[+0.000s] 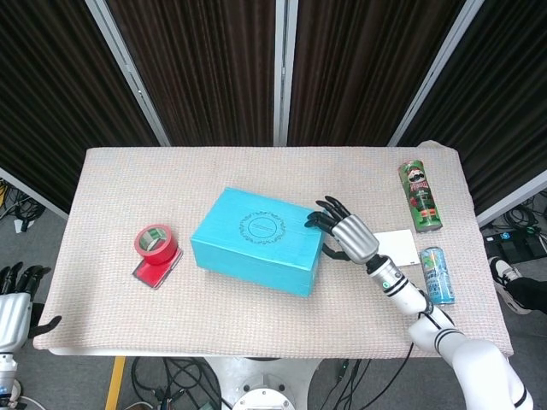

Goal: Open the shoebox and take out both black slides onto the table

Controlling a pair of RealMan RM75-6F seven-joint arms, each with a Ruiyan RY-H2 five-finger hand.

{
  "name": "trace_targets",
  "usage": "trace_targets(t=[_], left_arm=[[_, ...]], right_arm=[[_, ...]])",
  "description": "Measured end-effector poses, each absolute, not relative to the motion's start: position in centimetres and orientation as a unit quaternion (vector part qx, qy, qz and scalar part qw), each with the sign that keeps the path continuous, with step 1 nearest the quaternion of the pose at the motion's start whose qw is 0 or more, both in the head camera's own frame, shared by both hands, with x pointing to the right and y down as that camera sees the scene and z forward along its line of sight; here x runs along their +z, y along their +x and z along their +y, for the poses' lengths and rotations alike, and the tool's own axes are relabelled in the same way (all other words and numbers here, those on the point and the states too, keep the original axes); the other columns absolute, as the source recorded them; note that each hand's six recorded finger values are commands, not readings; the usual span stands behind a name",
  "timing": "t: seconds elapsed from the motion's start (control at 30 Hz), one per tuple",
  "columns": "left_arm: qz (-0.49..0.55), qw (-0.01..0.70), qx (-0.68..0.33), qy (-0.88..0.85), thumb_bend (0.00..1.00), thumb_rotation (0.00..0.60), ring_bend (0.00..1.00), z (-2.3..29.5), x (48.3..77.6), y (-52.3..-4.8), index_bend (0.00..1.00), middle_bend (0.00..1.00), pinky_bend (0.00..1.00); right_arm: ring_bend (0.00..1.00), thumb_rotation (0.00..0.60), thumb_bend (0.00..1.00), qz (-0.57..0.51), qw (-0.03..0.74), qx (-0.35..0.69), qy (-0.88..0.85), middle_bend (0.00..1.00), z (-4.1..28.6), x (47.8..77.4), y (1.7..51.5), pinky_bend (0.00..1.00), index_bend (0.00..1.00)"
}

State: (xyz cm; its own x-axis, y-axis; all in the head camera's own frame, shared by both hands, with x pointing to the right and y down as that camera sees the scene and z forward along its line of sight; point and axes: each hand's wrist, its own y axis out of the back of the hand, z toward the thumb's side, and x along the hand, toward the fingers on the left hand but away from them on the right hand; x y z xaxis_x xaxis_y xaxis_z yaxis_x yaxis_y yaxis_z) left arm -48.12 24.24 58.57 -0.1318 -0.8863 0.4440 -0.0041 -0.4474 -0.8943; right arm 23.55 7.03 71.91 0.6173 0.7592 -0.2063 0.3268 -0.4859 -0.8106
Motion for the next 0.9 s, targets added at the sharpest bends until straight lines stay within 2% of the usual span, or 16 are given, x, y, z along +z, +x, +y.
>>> trace_targets(t=[0.27,0.47,0.53,0.63,0.67,0.73,0.8,0.9], left_arm=[[0.396,0.338,-0.64,-0.564,0.07,0.6,0.05,24.5,58.8,-48.2,0.18,0.15,0.07],[0.398,0.337,-0.638,-0.567,0.07,0.6,0.05,24.6,58.8,-48.3,0.18,0.15,0.07],[0.398,0.336,-0.638,-0.568,0.07,0.6,0.05,24.7,58.8,-48.3,0.18,0.15,0.07],[0.398,0.335,-0.638,-0.568,0.07,0.6,0.05,24.8,58.7,-48.4,0.18,0.15,0.07],[0.399,0.334,-0.638,-0.568,0.07,0.6,0.05,24.9,58.7,-48.5,0.18,0.15,0.07],[0.399,0.334,-0.638,-0.567,0.07,0.6,0.05,25.0,58.7,-48.5,0.18,0.15,0.07],[0.4,0.333,-0.638,-0.567,0.07,0.6,0.05,25.1,58.7,-48.6,0.18,0.15,0.07],[0.401,0.334,-0.638,-0.566,0.07,0.6,0.05,25.1,58.6,-48.6,0.18,0.15,0.07]], right_arm=[[0.08,0.6,0.66,-0.444,0.153,0.255,-0.845,0.42,5.7,71.3,23.3,0.0,0.48],[0.06,0.6,0.62,-0.511,-0.057,0.24,-0.824,0.42,4.4,71.1,23.2,0.0,0.43],[0.04,0.6,0.56,-0.533,-0.106,0.229,-0.807,0.4,3.8,70.9,23.4,0.0,0.38],[0.0,0.6,0.46,-0.566,-0.173,0.21,-0.778,0.28,2.8,70.8,23.7,0.0,0.19],[0.0,0.6,0.42,-0.577,-0.195,0.203,-0.767,0.21,2.4,70.7,23.8,0.0,0.1],[0.0,0.6,0.36,-0.593,-0.22,0.193,-0.75,0.07,1.9,70.7,24.0,0.0,0.01],[0.0,0.6,0.31,-0.61,-0.235,0.187,-0.733,0.0,1.4,70.8,24.2,0.0,0.0],[0.0,0.6,0.24,-0.634,-0.228,0.184,-0.715,0.0,0.8,70.8,24.4,0.0,0.0]])
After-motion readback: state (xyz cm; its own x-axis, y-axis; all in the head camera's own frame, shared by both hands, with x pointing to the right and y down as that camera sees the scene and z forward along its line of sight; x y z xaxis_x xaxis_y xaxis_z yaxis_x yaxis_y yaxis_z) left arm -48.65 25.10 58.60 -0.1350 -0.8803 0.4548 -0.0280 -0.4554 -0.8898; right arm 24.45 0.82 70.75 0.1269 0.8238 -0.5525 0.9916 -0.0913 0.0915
